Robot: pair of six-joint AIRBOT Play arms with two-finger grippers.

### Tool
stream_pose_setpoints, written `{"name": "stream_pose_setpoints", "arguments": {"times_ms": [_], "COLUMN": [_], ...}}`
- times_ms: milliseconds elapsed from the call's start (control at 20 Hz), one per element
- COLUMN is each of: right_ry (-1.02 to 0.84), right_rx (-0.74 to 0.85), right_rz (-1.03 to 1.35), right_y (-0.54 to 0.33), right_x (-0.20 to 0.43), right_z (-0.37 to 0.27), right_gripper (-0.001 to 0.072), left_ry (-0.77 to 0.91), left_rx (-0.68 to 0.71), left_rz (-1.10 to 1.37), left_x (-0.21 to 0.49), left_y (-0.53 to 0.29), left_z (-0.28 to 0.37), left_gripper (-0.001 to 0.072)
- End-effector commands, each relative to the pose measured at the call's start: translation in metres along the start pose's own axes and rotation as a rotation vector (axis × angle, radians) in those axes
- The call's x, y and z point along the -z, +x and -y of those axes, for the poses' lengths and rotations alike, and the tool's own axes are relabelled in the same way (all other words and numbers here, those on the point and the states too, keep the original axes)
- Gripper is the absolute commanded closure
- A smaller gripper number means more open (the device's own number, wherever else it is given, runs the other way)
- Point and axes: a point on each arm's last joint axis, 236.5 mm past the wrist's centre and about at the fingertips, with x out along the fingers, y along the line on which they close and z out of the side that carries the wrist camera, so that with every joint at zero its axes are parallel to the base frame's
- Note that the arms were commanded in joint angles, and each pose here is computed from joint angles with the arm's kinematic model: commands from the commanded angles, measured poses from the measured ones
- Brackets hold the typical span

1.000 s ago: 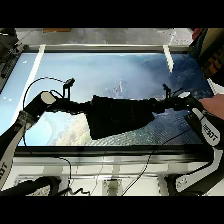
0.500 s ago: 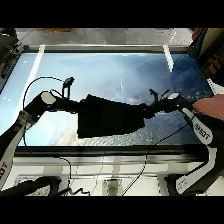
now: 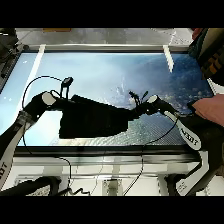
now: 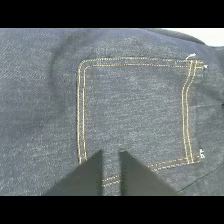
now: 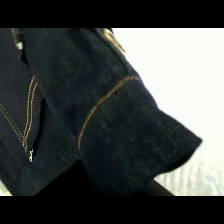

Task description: Fold the clothes and pants, and hang the long-sleeved shirts on hangers.

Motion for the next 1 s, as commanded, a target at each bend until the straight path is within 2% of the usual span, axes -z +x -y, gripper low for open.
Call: {"name": "stream_pose_setpoints", "arguments": {"times_ms": [0, 250, 500, 700, 800, 950], "right_ry": [-0.060, -0.044, 0.130, 0.455, 0.610, 0.937], "right_rx": [-0.079, 0.059, 0.313, 0.621, 0.857, 1.182], "right_rz": [0.124, 0.351, 0.665, 0.887, 0.930, 0.926], "right_y": [-0.032, -0.188, -0.381, -0.504, -0.550, -0.597], "right_x": [-0.040, -0.081, -0.043, 0.058, 0.131, 0.252], "right_z": [-0.049, -0.061, -0.046, -0.015, 0.003, 0.017], "right_gripper": [0.0671, 0.0671, 0.0671, 0.0671, 0.0671, 0.0670], "left_ry": [0.009, 0.026, 0.040, 0.044, 0.044, 0.044], "left_rx": [-0.025, -0.055, -0.070, -0.070, -0.070, -0.070], "left_rz": [0.024, 0.173, 0.268, 0.277, 0.277, 0.277], "left_x": [-0.007, -0.046, -0.060, -0.061, -0.061, -0.061], "left_y": [-0.009, -0.061, -0.100, -0.104, -0.104, -0.104], "left_z": [-0.008, -0.012, -0.007, -0.005, -0.005, -0.006], "left_gripper": [0.0666, 0.0670, 0.0670, 0.0670, 0.0670, 0.0671]}}
